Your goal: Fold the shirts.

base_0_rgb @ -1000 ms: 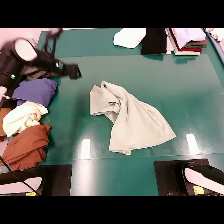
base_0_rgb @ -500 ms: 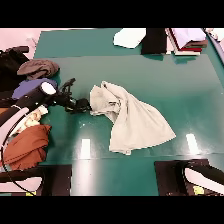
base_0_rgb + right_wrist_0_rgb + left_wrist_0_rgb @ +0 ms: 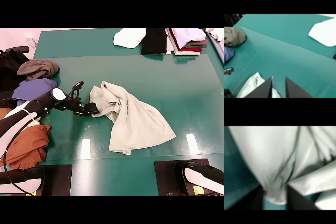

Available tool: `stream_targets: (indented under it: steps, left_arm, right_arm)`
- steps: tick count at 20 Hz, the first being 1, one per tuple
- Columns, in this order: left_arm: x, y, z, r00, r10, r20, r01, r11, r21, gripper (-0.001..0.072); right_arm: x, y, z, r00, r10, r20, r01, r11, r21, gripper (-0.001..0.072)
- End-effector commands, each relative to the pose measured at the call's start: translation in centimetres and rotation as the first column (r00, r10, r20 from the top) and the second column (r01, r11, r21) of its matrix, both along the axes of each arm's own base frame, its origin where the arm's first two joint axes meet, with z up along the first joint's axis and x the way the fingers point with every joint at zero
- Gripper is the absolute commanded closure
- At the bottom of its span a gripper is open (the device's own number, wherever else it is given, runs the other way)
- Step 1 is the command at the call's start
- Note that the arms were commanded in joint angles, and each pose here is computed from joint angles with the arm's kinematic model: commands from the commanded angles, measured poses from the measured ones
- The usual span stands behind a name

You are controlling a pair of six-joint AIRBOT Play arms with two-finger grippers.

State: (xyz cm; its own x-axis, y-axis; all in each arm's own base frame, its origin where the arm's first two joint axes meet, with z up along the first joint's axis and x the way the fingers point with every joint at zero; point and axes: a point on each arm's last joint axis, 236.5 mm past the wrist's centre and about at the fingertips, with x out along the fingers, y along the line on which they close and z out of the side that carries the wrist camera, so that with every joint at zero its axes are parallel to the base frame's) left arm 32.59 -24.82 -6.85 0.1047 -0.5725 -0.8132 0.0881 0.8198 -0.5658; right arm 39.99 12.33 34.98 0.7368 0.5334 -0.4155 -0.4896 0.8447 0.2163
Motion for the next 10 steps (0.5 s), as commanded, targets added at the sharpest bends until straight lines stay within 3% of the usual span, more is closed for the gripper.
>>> stream_targets:
  steps: [1, 5, 9, 10]
  left_arm:
    - [1.2, 0.0, 0.5, 0.999, 0.038, 0.03, -0.038, 0.999, -0.011, 0.0682]
    - [7.2, 4.6, 6.2, 0.975, 0.133, 0.178, -0.13, 0.991, -0.03, 0.0683]
    - [10.9, 10.4, 12.0, 0.923, 0.171, 0.343, -0.192, 0.981, 0.028, 0.0683]
    - [11.0, 10.9, 12.4, 0.92, 0.163, 0.357, -0.191, 0.981, 0.045, 0.0683]
  right_arm:
    - [-0.4, 0.1, -0.6, 1.0, 0.012, -0.025, -0.012, 1.0, -0.012, 0.0547]
    - [-2.4, -2.6, -7.6, 0.968, -0.02, -0.252, -0.009, 0.994, -0.11, 0.0548]
    - [-5.6, -8.4, -20.6, 0.831, -0.185, -0.524, 0.129, 0.981, -0.142, 0.0547]
    - [-7.0, -9.7, -24.2, 0.774, -0.221, -0.594, 0.173, 0.975, -0.137, 0.0503]
